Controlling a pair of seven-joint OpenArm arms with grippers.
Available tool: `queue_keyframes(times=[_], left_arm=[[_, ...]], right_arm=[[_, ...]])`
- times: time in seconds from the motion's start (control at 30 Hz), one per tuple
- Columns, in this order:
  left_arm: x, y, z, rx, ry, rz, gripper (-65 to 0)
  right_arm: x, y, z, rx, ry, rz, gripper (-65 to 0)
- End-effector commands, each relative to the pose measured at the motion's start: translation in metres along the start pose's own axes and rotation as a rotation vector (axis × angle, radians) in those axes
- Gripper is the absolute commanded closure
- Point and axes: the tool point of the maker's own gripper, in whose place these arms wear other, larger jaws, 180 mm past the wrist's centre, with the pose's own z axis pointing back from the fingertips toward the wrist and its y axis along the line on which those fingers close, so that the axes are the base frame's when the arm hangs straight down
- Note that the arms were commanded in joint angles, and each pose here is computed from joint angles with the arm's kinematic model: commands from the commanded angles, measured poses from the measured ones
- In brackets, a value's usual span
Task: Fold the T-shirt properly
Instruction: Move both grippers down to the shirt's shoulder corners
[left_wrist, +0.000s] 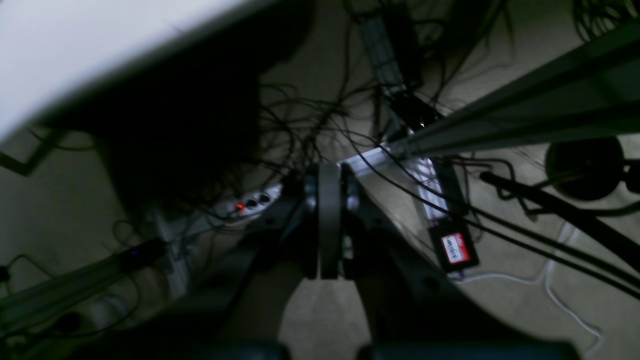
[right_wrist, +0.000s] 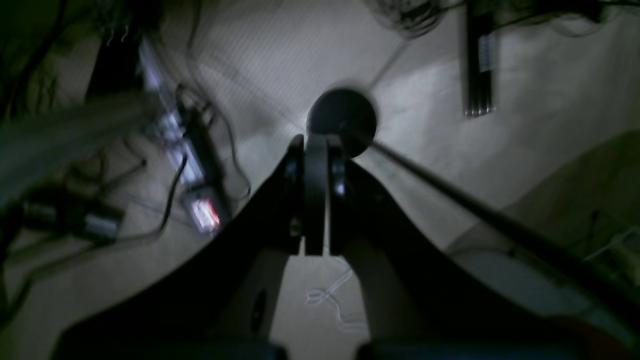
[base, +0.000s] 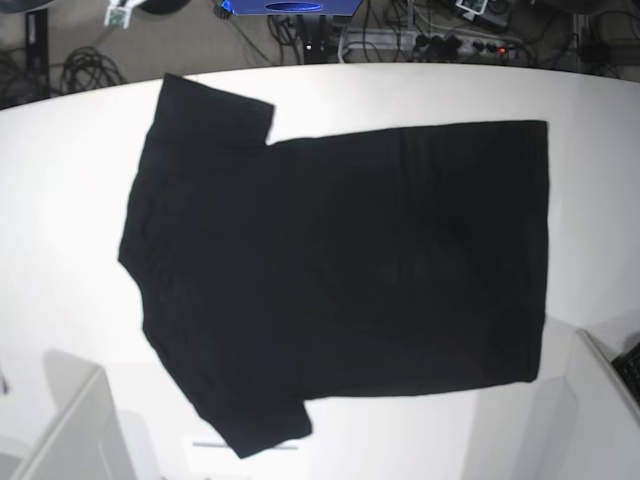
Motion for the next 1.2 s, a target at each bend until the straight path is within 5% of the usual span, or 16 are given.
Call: queue_keyframes(times=[0.0, 0.13, 0.47, 0.67, 0.83, 1.03, 1.17], left_arm=[[0.012, -0.002, 0.008, -0.004, -0.037, 0.004, 0.0], [0.032, 0.011, 0.018, 0.031, -0.078, -0.006, 0.0], [0.061, 0.041, 0.018, 0.108, -0.189, -0.006, 0.0], [0.070, 0.048, 0.017, 0.093, -0.231, 0.081, 0.0], [0.070, 0.052, 0.017, 0.092, -0.242, 0.198, 0.0], [0.076, 0.085, 0.019, 0.160, -0.281, 0.343, -19.4], [0.092, 0.097, 0.023, 0.091, -0.354, 0.426, -27.8]], right_arm=[[0.015, -0.011, 0.008, -0.025, -0.049, 0.008, 0.0], [0.059, -0.011, 0.024, -0.026, -0.150, -0.004, 0.0], [0.131, 0.020, 0.036, 0.226, -0.325, -0.368, 0.0], [0.167, 0.045, 0.045, 0.467, -0.383, -0.443, -38.7], [0.194, 0.063, 0.046, 0.660, -0.338, -0.464, -41.4], [0.215, 0.063, 0.024, 0.694, -0.279, -0.502, -40.4], [0.208, 0.054, 0.010, 0.669, -0.227, -0.531, -40.4]])
